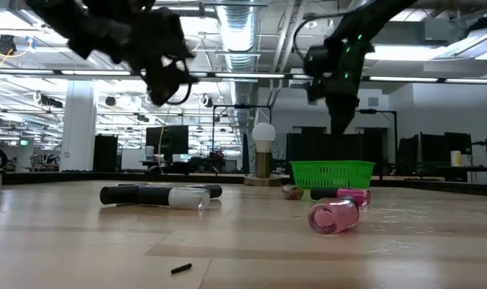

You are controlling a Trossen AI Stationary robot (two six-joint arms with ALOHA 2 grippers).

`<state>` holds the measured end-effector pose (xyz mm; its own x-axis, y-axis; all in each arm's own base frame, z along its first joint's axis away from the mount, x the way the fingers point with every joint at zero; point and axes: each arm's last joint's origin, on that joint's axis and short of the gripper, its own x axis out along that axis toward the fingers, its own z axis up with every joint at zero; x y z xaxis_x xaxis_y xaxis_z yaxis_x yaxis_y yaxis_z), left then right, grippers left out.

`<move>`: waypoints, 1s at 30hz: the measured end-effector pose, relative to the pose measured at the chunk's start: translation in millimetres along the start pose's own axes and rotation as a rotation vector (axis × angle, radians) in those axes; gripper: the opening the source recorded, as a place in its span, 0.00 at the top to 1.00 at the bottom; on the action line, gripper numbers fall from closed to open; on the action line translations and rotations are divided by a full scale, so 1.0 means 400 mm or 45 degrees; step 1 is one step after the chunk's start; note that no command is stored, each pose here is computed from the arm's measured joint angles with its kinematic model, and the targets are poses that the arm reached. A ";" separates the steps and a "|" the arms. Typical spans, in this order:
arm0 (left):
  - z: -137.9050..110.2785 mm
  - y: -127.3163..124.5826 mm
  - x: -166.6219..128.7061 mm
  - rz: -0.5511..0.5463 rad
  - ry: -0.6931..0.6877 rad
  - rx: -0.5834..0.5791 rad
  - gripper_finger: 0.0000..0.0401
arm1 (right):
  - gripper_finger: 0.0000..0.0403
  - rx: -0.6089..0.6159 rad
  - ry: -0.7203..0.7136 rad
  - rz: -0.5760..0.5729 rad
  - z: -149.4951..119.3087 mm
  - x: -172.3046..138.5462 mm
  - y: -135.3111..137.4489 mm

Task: Pick & Place Nail Polish
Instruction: Put the yellow nail polish bottle into the green bin

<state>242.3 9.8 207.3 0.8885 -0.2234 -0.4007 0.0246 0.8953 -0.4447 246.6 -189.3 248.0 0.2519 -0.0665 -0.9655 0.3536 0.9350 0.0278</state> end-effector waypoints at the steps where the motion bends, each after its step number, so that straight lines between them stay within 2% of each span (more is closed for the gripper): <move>1: -0.018 -0.007 0.004 0.032 0.033 0.024 0.55 | 0.61 0.012 -0.035 -0.010 -0.004 -0.022 0.004; 7: -0.104 -0.076 0.018 0.224 0.170 0.095 0.55 | 0.63 0.086 -0.227 -0.055 -0.036 -0.137 0.027; 14: -0.178 -0.144 0.043 0.438 0.143 0.089 0.55 | 0.64 0.095 -0.368 -0.086 -0.066 -0.213 0.044; 22: -0.266 -0.155 0.123 0.557 0.289 0.040 0.55 | 0.64 0.110 -0.392 -0.088 -0.074 -0.227 0.048; 30: -0.307 -0.135 0.173 0.728 0.291 0.013 0.55 | 0.63 0.109 -0.384 -0.082 -0.071 -0.222 0.047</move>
<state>246.0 -101.4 105.4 0.6416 0.2170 -0.7357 -0.4214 0.9012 -0.1016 205.3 -155.8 327.0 0.4774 -0.2367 -0.8462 0.4488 0.8936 0.0033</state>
